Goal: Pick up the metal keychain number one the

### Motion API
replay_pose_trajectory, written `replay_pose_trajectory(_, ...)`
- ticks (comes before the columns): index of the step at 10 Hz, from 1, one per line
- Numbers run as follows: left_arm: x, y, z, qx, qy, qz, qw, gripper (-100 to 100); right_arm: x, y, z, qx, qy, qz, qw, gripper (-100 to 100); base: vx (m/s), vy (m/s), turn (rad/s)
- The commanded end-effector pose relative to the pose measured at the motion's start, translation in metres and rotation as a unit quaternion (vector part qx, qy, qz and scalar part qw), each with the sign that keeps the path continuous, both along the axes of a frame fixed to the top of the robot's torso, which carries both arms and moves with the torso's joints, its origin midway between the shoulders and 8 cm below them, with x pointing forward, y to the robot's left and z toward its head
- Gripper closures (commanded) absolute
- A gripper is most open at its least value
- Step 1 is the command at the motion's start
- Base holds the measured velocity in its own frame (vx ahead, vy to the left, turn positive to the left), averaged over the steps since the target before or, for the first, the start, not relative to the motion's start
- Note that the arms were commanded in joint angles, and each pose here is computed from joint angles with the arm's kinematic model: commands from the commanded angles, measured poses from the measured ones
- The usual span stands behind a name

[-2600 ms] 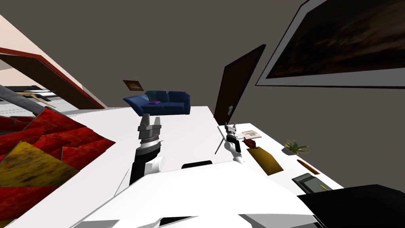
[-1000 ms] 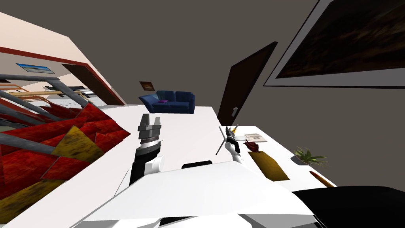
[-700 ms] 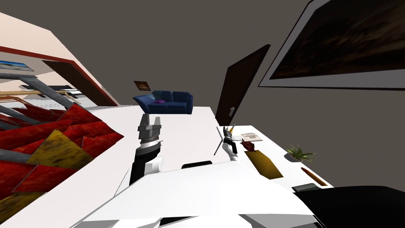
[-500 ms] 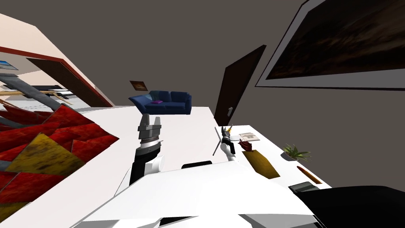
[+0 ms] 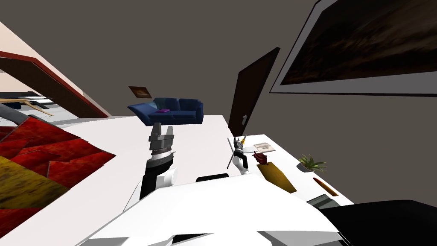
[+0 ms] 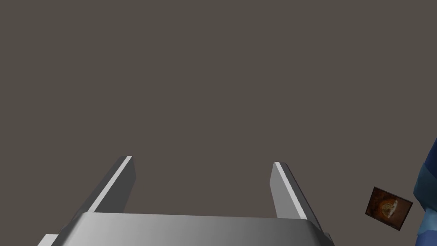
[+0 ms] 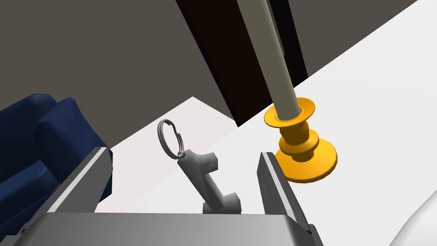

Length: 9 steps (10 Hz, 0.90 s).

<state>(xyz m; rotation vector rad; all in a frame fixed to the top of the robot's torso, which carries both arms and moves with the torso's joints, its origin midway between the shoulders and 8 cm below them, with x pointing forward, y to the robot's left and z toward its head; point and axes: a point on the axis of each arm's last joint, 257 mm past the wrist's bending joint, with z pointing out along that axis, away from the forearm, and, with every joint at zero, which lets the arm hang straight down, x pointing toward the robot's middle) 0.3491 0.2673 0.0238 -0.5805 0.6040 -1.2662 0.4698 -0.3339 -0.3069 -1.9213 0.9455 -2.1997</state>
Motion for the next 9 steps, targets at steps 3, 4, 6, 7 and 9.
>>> replay_pose_trajectory(3, 0.000, 0.000, 0.000, 0.000, 0.000, 0.000, 1.0000, 0, -0.003, 0.048, 0.003, 0.001, -0.001, 0.012, 0.9999, -100, 0.057, -0.096, -0.115)
replay_pose_trajectory(4, 0.000, 0.000, 0.000, 0.000, 0.000, 0.000, 1.0000, 0, -0.002, 0.063, 0.002, 0.002, 0.000, 0.026, 0.9997, -100, 0.045, -0.068, -0.079)
replay_pose_trajectory(6, 0.000, 0.000, 0.000, 0.000, 0.000, 0.000, 1.0000, 0, -0.006, 0.088, 0.004, 0.004, 0.001, 0.034, 0.9994, -100, 0.055, -0.092, -0.104)
replay_pose_trajectory(7, 0.000, 0.000, 0.000, 0.000, 0.000, 0.000, 1.0000, 0, -0.010, 0.100, 0.007, 0.006, 0.001, 0.028, 0.9996, -100, 0.070, -0.112, -0.143)
replay_pose_trajectory(9, 0.000, 0.000, 0.000, 0.000, 0.000, 0.000, 1.0000, 0, -0.015, 0.128, 0.010, 0.013, 0.001, 0.038, 0.9992, -100, 0.063, -0.058, -0.153)
